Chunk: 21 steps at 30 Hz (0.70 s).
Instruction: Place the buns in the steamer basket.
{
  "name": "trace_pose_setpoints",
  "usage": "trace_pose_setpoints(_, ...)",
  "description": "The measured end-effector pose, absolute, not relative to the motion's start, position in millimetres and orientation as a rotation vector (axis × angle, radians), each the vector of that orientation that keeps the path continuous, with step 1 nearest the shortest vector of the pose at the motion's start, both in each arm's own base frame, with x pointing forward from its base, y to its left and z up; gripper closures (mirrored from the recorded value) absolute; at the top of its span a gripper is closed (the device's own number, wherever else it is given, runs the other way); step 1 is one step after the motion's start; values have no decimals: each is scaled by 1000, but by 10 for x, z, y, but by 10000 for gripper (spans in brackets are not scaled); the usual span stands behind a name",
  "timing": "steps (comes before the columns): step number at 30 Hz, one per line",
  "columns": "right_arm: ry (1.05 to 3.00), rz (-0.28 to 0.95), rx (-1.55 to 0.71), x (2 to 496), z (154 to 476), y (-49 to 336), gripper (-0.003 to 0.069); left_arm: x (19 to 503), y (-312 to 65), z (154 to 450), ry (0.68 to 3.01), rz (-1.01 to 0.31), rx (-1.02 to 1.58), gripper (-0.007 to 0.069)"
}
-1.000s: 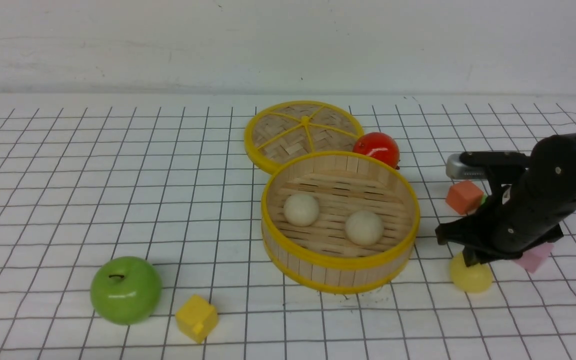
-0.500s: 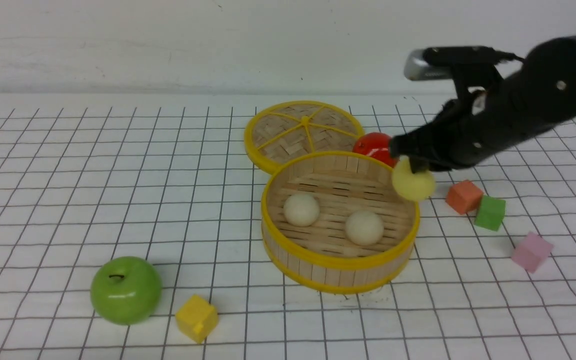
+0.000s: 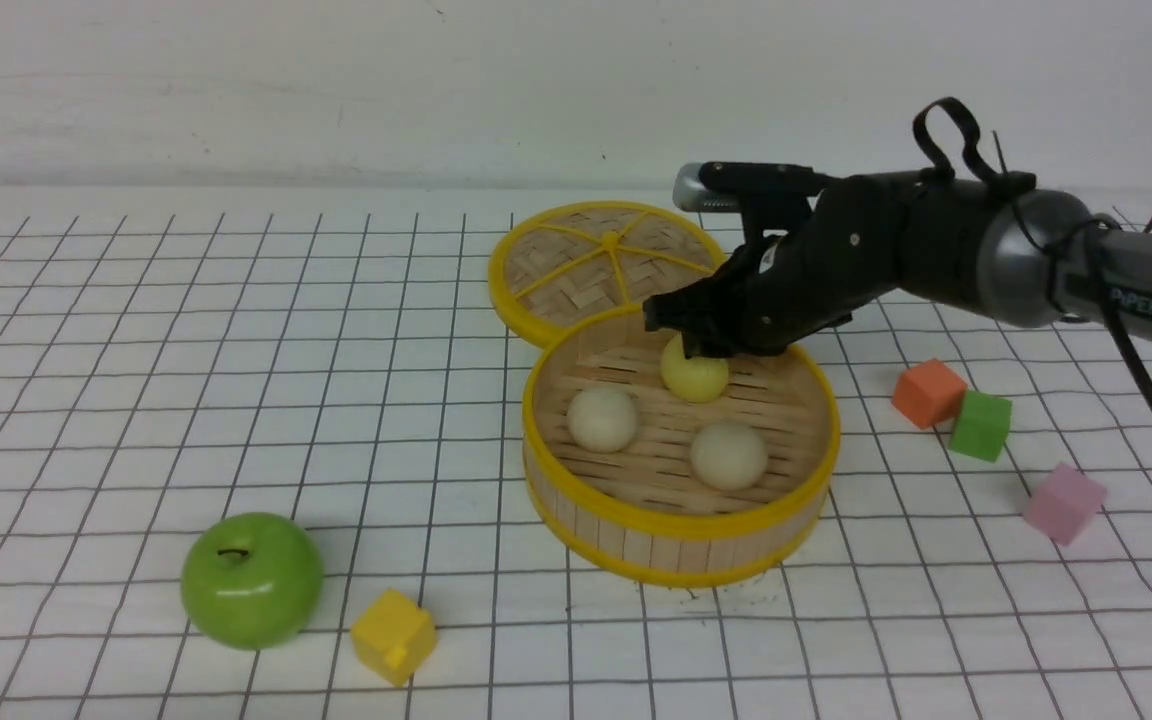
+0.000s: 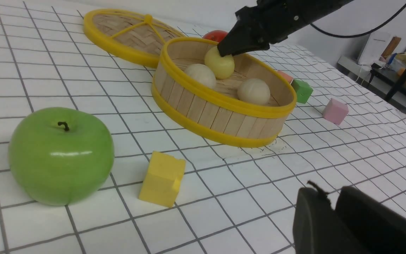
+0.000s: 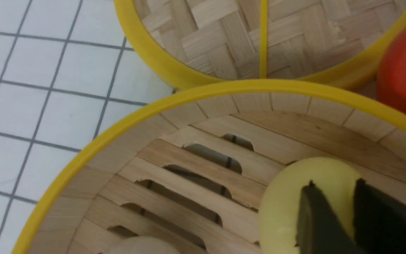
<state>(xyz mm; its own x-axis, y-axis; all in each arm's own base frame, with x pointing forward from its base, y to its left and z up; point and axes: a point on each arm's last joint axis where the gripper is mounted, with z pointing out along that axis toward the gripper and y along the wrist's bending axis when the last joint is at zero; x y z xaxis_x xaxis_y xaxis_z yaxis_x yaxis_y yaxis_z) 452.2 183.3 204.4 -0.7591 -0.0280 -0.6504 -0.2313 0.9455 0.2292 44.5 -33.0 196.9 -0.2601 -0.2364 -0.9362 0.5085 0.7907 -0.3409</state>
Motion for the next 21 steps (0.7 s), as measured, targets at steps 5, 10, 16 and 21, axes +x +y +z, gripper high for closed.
trace_pose_setpoints(5,2413,394,-188,4480,2163,1822,226,445,-330,1969,1693,-718,216,533)
trace_pose_setpoints(10,2500,342,-268,4132,2751,1687,193,445,-330,1969,1693,-718,216,533)
trace_pose_setpoints(16,2623,241,-303,3384,3306,1372,481,445,-330,1969,1693,-718,216,523)
trace_pose_setpoints(21,2665,243,-245,2858,3359,1176,662,445,-330,1968,1694,-718,216,518)
